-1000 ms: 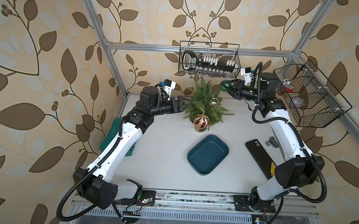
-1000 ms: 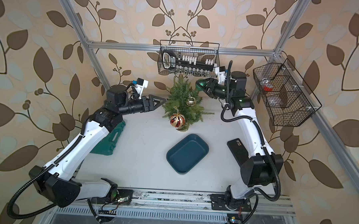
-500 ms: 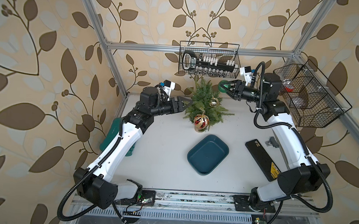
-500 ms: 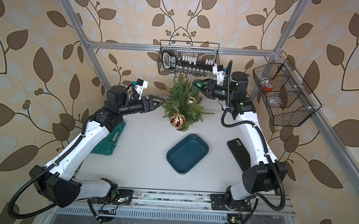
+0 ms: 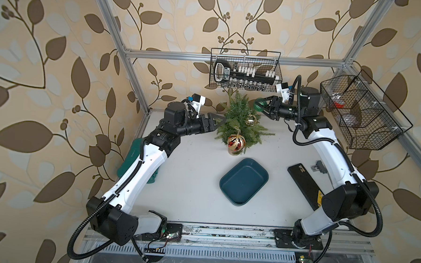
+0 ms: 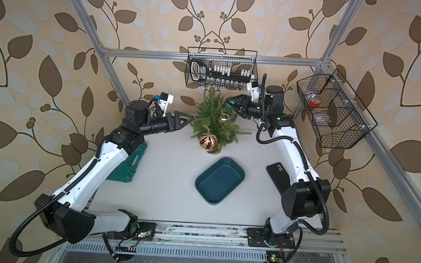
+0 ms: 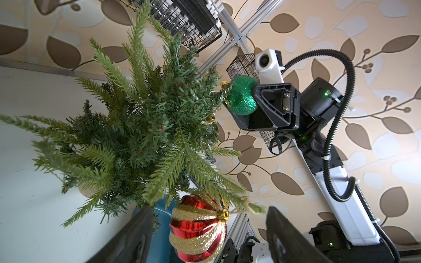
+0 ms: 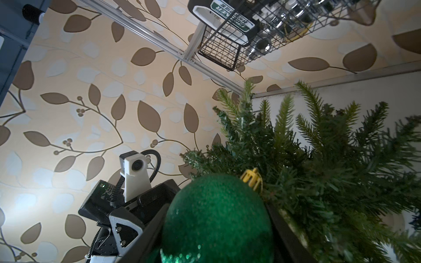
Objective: Decorate the small christmas tree with ornaments
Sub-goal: Hang an ornament on the christmas tree.
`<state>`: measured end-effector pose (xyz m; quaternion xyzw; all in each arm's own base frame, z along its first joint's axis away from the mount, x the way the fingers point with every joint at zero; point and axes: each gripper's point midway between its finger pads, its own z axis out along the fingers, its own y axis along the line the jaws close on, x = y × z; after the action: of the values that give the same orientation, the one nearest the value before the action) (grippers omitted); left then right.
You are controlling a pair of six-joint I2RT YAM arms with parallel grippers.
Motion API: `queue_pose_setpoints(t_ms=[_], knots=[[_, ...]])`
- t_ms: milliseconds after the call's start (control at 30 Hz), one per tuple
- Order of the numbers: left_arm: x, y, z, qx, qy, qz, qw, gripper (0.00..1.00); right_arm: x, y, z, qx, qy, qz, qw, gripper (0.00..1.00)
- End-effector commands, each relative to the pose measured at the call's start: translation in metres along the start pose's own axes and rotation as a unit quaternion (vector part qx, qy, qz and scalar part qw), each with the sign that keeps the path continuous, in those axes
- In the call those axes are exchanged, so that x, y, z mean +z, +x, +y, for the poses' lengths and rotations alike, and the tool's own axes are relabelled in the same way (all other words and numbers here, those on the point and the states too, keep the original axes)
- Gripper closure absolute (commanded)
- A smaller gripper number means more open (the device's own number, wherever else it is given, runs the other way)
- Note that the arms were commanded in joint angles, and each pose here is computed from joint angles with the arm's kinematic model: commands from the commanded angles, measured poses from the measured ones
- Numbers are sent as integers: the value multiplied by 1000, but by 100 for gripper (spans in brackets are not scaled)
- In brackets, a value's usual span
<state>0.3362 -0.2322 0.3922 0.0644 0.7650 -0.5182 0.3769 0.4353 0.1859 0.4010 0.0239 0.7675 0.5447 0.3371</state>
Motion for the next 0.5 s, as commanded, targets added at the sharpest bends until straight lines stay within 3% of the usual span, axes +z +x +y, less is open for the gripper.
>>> queue_pose_setpoints(t_ms=[0, 467], knots=[[-4, -5, -4, 12, 14, -11, 1000, 21, -5, -11, 13, -21, 5, -23, 999, 44], [-3, -4, -2, 9, 15, -10, 1000, 21, -18, -22, 20, -28, 4, -52, 998, 44]])
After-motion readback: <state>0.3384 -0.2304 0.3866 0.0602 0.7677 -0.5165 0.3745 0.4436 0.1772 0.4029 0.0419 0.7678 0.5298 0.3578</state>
